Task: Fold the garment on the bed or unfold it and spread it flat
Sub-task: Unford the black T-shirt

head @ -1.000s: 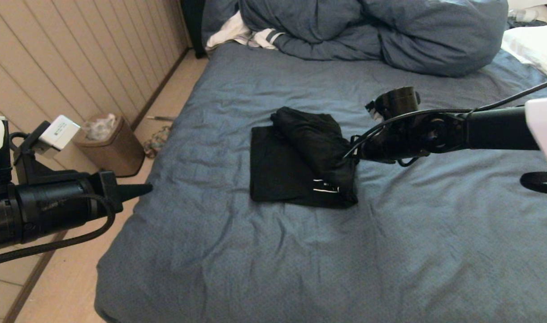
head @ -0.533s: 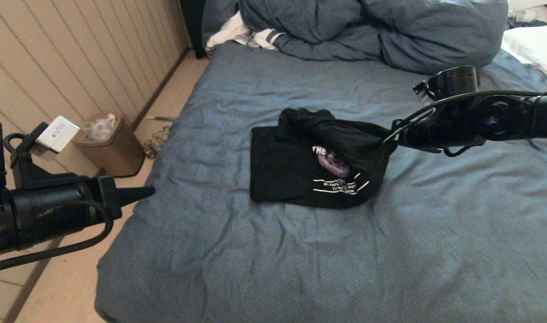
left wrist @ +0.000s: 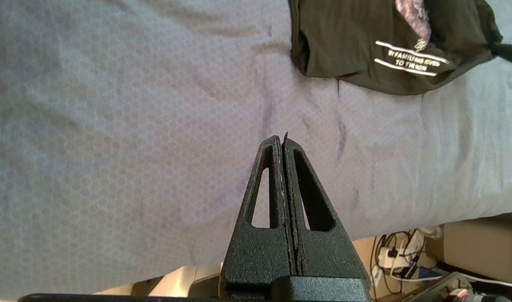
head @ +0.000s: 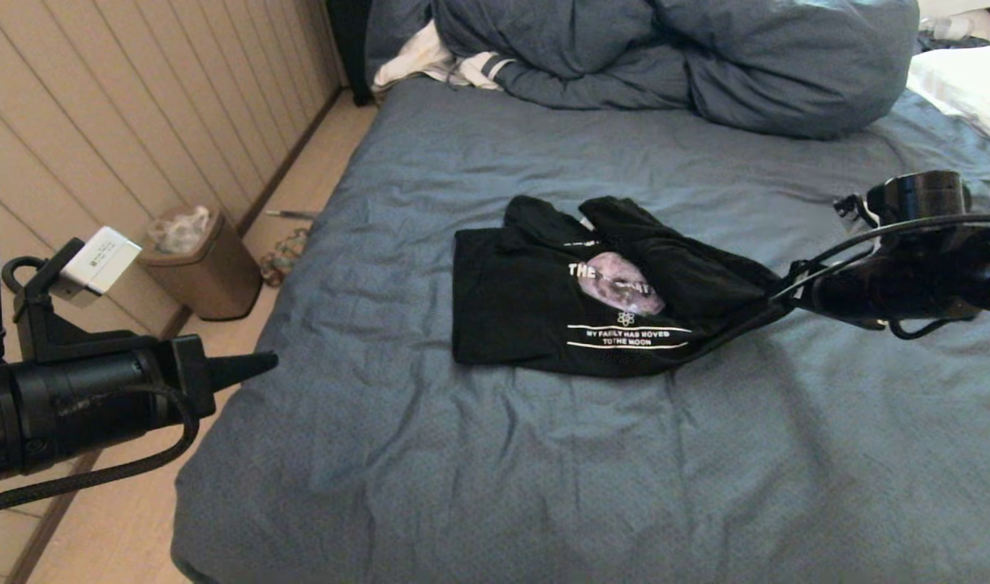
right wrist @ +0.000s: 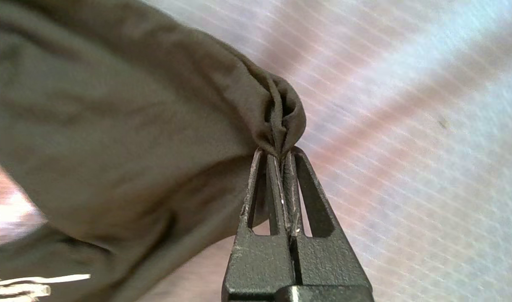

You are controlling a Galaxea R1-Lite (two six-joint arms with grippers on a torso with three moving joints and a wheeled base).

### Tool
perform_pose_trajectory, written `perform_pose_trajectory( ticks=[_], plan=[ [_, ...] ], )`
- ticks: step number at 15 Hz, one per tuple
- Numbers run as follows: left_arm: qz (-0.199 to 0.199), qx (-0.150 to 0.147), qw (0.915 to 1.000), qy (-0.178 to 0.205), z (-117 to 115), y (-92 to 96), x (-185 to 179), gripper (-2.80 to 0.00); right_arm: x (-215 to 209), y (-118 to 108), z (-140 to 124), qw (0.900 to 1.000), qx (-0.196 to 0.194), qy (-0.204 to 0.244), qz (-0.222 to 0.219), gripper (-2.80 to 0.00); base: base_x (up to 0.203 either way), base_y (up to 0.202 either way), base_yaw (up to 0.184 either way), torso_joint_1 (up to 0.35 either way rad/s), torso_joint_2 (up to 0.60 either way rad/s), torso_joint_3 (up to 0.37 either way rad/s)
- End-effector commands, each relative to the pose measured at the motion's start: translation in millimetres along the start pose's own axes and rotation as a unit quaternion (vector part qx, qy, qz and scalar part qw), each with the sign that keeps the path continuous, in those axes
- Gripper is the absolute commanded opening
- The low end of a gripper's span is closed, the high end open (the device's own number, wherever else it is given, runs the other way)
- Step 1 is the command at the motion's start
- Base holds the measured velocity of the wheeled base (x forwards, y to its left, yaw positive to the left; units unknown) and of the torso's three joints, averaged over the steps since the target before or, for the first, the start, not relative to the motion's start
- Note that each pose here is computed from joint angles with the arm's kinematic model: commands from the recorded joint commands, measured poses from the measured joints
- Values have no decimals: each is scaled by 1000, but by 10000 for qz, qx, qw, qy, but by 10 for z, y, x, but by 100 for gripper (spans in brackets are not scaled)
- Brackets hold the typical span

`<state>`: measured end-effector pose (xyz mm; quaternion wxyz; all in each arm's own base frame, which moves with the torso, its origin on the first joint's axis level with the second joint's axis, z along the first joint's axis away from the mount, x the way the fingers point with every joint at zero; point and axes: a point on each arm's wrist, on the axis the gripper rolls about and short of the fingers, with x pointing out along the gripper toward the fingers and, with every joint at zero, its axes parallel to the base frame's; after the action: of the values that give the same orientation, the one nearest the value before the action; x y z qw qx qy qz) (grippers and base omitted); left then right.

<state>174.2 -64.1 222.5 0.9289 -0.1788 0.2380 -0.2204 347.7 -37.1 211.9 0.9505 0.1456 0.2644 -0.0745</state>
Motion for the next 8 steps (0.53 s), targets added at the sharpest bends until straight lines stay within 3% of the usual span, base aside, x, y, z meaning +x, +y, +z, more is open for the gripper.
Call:
perform_pose_trajectory(
  ticks=[1,8],
  plan=[
    [2,-17,10000,18,-23,7,-12,-280,-15,-98,-137,9999,45,-88,-53,-280,0,0,0,0,0,0],
    [13,-27,10000,63,-42,17,-1,-280,-311,-304,-327,9993,31,-289,-253,-280,0,0,0,0,0,0]
  ],
)
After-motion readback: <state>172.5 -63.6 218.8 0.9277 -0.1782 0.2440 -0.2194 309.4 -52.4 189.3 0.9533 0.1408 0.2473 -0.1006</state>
